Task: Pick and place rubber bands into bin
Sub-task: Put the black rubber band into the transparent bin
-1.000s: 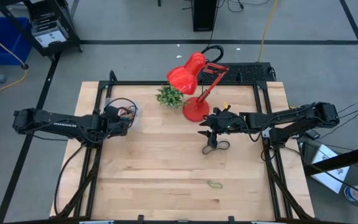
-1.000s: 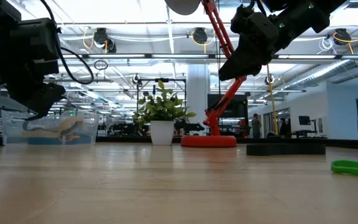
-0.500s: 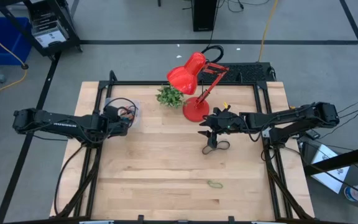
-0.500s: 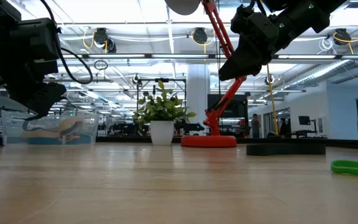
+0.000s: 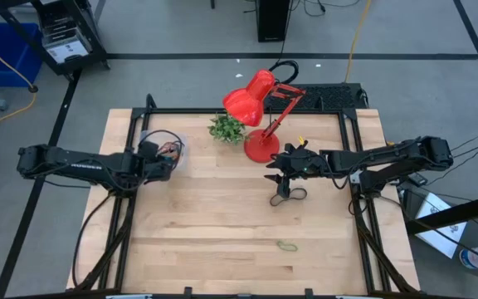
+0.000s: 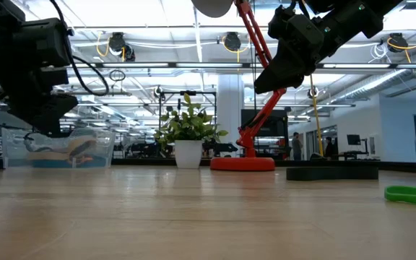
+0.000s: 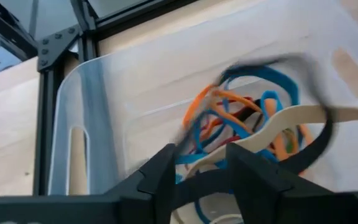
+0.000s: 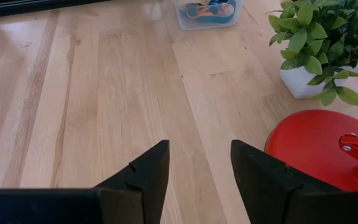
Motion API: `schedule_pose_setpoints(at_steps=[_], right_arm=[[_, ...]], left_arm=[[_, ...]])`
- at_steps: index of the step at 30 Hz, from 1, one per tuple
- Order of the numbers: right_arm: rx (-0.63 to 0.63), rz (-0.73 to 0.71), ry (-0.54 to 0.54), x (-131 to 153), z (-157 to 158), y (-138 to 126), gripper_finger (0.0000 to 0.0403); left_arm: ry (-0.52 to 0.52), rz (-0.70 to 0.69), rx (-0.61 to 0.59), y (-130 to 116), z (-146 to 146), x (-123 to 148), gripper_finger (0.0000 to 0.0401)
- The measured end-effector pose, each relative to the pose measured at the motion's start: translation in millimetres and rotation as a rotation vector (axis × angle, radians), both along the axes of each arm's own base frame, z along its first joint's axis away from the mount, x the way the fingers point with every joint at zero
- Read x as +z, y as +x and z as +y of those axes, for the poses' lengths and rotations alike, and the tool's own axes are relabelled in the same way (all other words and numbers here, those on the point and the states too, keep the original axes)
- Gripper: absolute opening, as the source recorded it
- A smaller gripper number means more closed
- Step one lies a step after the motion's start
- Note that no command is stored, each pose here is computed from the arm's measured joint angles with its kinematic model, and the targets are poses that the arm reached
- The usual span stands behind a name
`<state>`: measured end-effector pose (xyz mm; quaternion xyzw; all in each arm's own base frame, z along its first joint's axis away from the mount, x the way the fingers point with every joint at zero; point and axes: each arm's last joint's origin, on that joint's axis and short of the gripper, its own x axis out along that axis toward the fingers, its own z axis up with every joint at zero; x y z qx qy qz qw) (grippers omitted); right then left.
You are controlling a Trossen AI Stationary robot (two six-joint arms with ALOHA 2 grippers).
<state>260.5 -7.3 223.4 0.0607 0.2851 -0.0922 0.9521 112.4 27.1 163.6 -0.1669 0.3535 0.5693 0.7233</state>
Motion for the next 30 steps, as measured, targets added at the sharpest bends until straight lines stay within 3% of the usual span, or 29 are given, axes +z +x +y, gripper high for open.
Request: schedule_pose_setpoints(at_steps=[7,14,19,27,30], right_arm=[[0.000,0.000,0.000,0,0,0,0.0163],[0.000,0.000,0.000,0,0,0,0.0167],[0.015,0.020,-0.007,-2,2,-1,0.0163],[0.131,0.060,-0.091,-4,14,-2,0.0166],[0.246,0.062,-0.112,-4,20,-3,0.0165]], left_arm=[[-0.008,-0.036,-0.034,8,0,16,0.0170],[0.003,-0.156,-0.084,21,-4,25,0.0164],[0.004,-0.183,-0.363,41,-8,33,0.0167],[0.066,-0.407,-0.864,71,-20,60,0.0173],[0.057,-0.438,-0.936,73,-22,63,0.0173]])
